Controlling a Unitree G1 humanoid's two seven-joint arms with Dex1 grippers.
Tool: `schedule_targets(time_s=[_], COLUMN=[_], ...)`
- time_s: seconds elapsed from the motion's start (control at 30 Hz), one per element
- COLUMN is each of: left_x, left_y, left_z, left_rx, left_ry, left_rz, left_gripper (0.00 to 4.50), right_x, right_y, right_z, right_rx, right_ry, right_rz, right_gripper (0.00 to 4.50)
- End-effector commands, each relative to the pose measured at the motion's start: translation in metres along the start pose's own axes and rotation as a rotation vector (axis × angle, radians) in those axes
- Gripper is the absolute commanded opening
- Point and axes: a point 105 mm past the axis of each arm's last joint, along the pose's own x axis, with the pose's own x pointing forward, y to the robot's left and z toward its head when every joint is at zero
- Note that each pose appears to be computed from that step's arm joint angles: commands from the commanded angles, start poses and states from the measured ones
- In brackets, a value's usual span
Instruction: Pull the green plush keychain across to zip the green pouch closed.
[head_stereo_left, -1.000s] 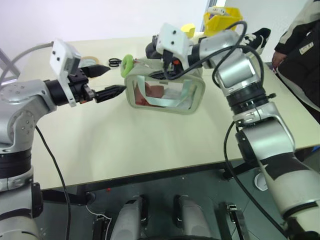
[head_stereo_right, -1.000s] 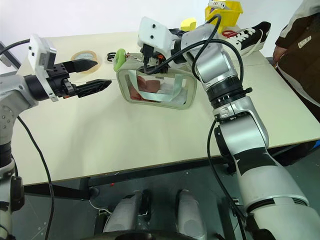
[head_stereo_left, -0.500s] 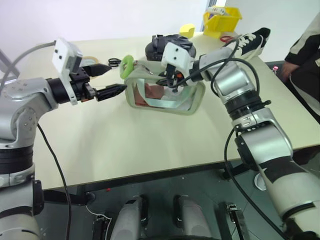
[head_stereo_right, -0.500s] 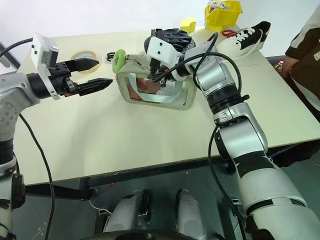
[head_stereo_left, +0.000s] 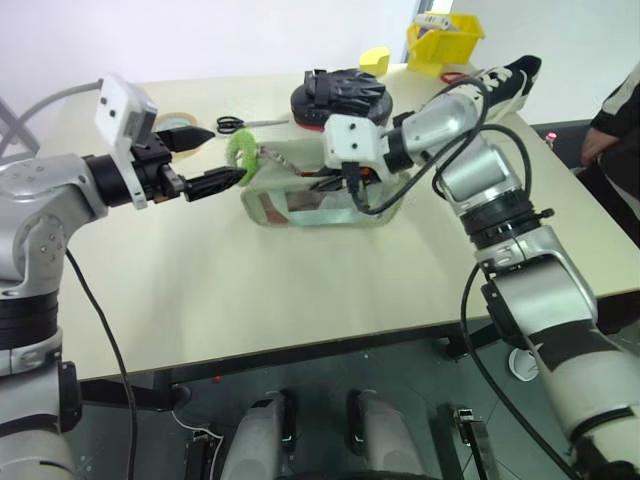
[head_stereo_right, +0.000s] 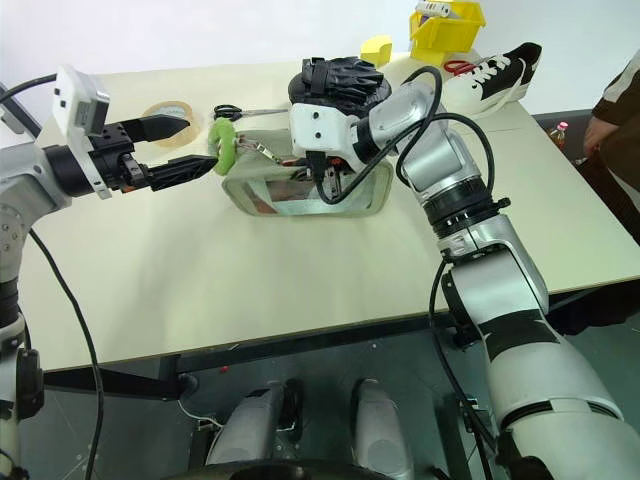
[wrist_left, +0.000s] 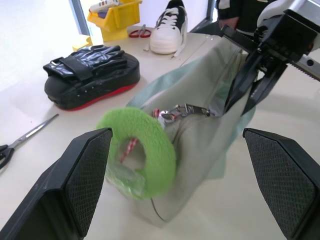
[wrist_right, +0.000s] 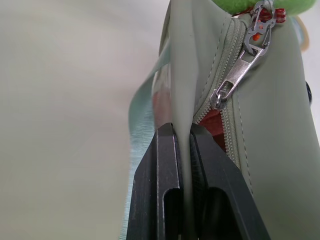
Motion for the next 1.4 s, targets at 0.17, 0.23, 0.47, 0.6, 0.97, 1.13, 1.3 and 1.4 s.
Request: schedule_targets(time_s=[0.17, 0.23, 0.47, 0.6, 0.97, 1.13, 1.3, 1.4], left_x=[-0.003, -0.003, -0.004, -0.008, -0.034, -0.028, -0.015, -0.007], left_y=[-0.003, -0.003, -0.003, 0.000, 0.014, 0.019, 0.021, 0.019], left_z=[0.016, 0.016, 0.012, 0.010, -0.032, -0.032, -0.024, -0.021], left_rx=[0.048, 0.048, 0.046, 0.054, 0.008, 0.016, 0.037, 0.040], left_ry=[-0.040, -0.042, -0.032, -0.012, 0.130, 0.122, 0.100, 0.087], left_rz=[-0.002, -0.002, 0.000, 0.012, 0.074, 0.074, 0.040, 0.009], left_gripper=[4.50, 4.50, 4.50, 4.50, 4.50, 4.50, 4.50, 4.50], right_x=[-0.009, -0.008, -0.006, -0.009, -0.065, -0.076, -0.076, -0.075], right_y=[-0.012, -0.013, -0.010, -0.015, -0.011, 0.008, 0.014, 0.011], right_z=[0.018, 0.019, 0.007, 0.005, 0.014, -0.007, -0.023, -0.028], right_rx=[-0.003, 0.007, 0.029, 0.025, 0.063, 0.133, 0.177, 0.190], right_ry=[-0.051, -0.054, -0.045, -0.038, -0.039, 0.025, 0.063, 0.068], right_rz=[-0.060, -0.063, -0.073, -0.095, -0.213, -0.216, -0.229, -0.252], right_gripper=[0.03, 0.03, 0.38, 2.03, 3.58, 3.58, 3.03, 1.61])
